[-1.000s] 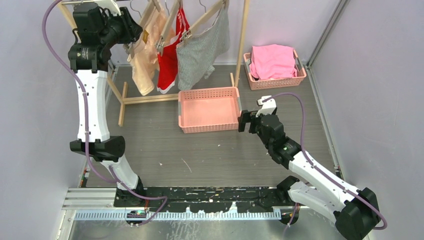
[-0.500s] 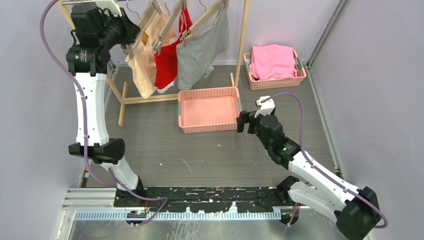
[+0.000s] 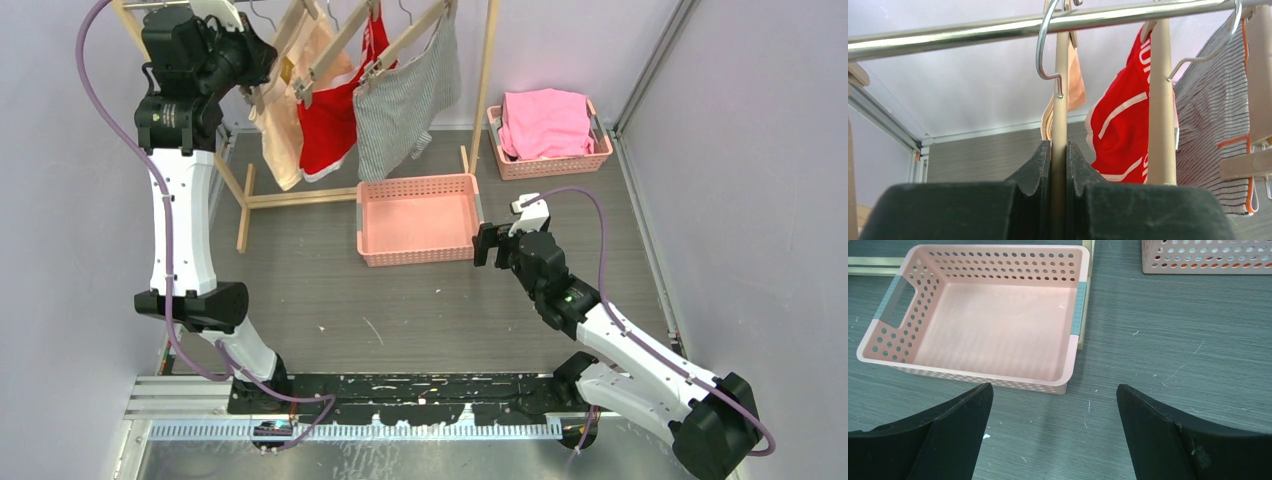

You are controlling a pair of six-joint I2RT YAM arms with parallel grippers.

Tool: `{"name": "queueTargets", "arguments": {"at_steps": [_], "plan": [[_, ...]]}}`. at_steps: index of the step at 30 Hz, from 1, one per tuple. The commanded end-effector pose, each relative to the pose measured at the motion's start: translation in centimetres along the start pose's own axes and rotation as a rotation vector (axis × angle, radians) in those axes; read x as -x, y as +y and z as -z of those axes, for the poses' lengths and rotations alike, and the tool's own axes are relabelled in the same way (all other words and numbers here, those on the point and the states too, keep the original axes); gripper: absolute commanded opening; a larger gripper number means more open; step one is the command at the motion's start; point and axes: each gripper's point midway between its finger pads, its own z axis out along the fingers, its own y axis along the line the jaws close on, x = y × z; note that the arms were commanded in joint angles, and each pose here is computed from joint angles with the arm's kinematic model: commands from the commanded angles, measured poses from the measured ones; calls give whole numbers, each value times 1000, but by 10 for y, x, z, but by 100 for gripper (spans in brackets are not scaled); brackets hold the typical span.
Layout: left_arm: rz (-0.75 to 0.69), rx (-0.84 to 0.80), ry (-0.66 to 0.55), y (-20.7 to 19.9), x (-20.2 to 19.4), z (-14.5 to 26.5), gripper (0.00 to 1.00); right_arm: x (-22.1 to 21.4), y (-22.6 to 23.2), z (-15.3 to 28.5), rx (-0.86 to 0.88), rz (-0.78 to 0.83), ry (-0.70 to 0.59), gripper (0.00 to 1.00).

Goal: Remove the underwear clipped to the hanger

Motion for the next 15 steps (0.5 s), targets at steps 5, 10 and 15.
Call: {"name": "queueTargets", "arguments": {"at_steps": [5, 10, 15], "plan": [[-54, 40, -244, -3, 71, 37, 0, 11, 2, -4, 0, 5, -52, 100], [-72, 86, -303, 1, 71, 63, 0, 8, 3, -6, 1, 2, -51, 100], [-86, 108, -291, 1, 65, 87, 0, 7, 4, -8, 4, -7, -49, 100]]}}
